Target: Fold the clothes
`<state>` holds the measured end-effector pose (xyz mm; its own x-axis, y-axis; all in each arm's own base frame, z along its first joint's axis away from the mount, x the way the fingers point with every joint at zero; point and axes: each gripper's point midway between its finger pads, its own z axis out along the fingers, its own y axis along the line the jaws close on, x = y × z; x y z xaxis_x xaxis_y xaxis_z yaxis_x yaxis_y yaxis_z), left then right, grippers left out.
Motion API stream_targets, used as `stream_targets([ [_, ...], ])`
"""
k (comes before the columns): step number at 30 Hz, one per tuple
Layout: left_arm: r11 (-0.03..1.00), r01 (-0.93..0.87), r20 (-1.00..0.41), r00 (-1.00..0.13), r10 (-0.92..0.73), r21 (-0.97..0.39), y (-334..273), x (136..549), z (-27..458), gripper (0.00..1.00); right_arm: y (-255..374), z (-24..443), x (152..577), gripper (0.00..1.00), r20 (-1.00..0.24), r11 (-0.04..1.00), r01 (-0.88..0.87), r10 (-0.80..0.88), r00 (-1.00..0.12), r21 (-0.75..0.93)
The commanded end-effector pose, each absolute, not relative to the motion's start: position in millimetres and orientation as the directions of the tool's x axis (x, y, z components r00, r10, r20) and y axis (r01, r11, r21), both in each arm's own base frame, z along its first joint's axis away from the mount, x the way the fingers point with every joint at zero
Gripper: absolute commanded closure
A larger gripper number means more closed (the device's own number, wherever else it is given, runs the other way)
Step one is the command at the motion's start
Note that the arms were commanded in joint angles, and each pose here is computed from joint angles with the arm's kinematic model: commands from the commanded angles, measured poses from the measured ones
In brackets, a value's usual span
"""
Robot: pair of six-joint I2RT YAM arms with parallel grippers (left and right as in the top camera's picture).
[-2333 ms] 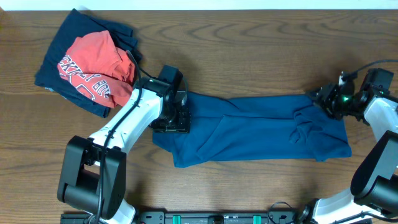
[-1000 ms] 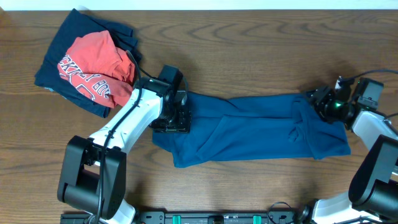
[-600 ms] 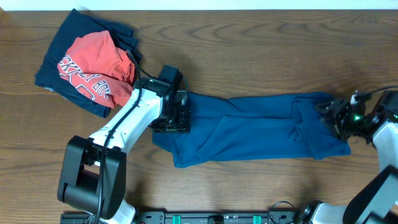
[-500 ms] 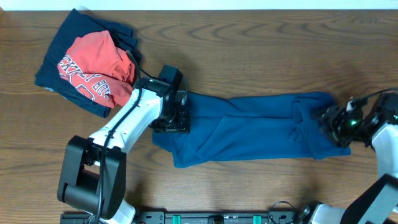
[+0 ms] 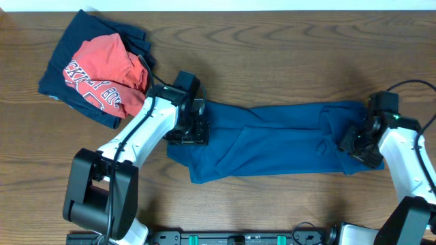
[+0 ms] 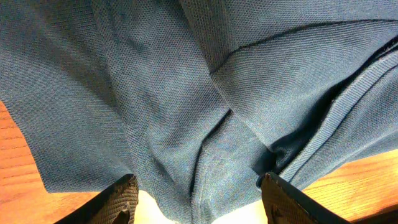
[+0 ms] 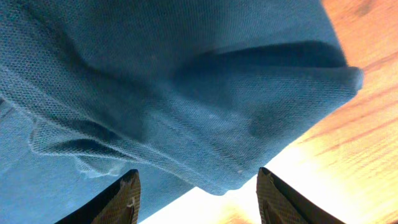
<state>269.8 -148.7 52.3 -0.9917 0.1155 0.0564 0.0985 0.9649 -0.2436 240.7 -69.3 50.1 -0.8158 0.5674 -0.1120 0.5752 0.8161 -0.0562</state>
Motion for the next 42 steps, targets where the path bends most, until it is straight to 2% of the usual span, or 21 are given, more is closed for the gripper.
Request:
stream_targets([
  [1, 0.966, 0.083, 0.044, -0.994, 0.097, -0.245, -149, 271, 58, 0.35, -78, 48, 233, 0.43, -0.133, 0.799, 0.585, 0.571, -0.810, -0.140],
  [5, 0.966, 0.080, 0.046, -0.995, 0.094, -0.245, -149, 271, 58, 0.36, -76, 37, 221, 0.41, -0.093, 0.800, 0.579, 0.572, -0.815, -0.158],
  [9, 0.966, 0.080, 0.045, -0.995, 0.094, -0.245, -149, 271, 58, 0.35, -73, 24, 213, 0.31, -0.077, 0.802, 0.576, 0.572, -0.817, -0.160],
  [15, 0.966, 0.080, 0.046, -0.995, 0.094, -0.245, -149, 271, 58, 0.35, -69, 14, 209, 0.31, -0.073, 0.806, 0.575, 0.570, -0.818, -0.143],
  [17, 0.966, 0.080, 0.046, -0.995, 0.094, -0.245, -149, 271, 58, 0.36, -69, 13, 209, 0.41, -0.073, 0.806, 0.575, 0.570, -0.818, -0.142],
  [19, 0.966, 0.080, 0.046, -0.995, 0.094, -0.245, -149, 271, 58, 0.36, -69, 12, 210, 0.58, -0.078, 0.805, 0.577, 0.572, -0.817, -0.137],
  [21, 0.967, 0.077, 0.046, -0.995, 0.091, -0.245, -149, 271, 58, 0.36, -68, 12, 213, 0.67, -0.083, 0.804, 0.581, 0.575, -0.814, -0.125],
  [24, 0.967, 0.077, 0.046, -0.995, 0.091, -0.244, -149, 271, 58, 0.36, -67, 12, 214, 0.90, -0.084, 0.793, 0.599, 0.593, -0.801, -0.115],
  [26, 0.967, 0.077, 0.047, -0.995, 0.091, -0.244, -149, 271, 58, 0.35, -65, 12, 214, 0.99, -0.080, 0.792, 0.602, 0.597, -0.798, -0.102],
  [31, 0.967, 0.077, 0.046, -0.995, 0.091, -0.244, -149, 271, 58, 0.36, -59, 11, 217, 0.99, -0.070, 0.796, 0.602, 0.598, -0.799, -0.070],
  [37, 0.967, 0.077, 0.046, -0.995, 0.091, -0.245, -149, 271, 58, 0.35, -35, 14, 227, 0.99, -0.028, 0.811, 0.580, 0.584, -0.811, 0.076],
  [42, 0.967, 0.077, 0.047, -0.995, 0.091, -0.244, -149, 271, 58, 0.35, -27, 17, 232, 0.99, -0.014, 0.807, 0.577, 0.583, -0.813, 0.127],
])
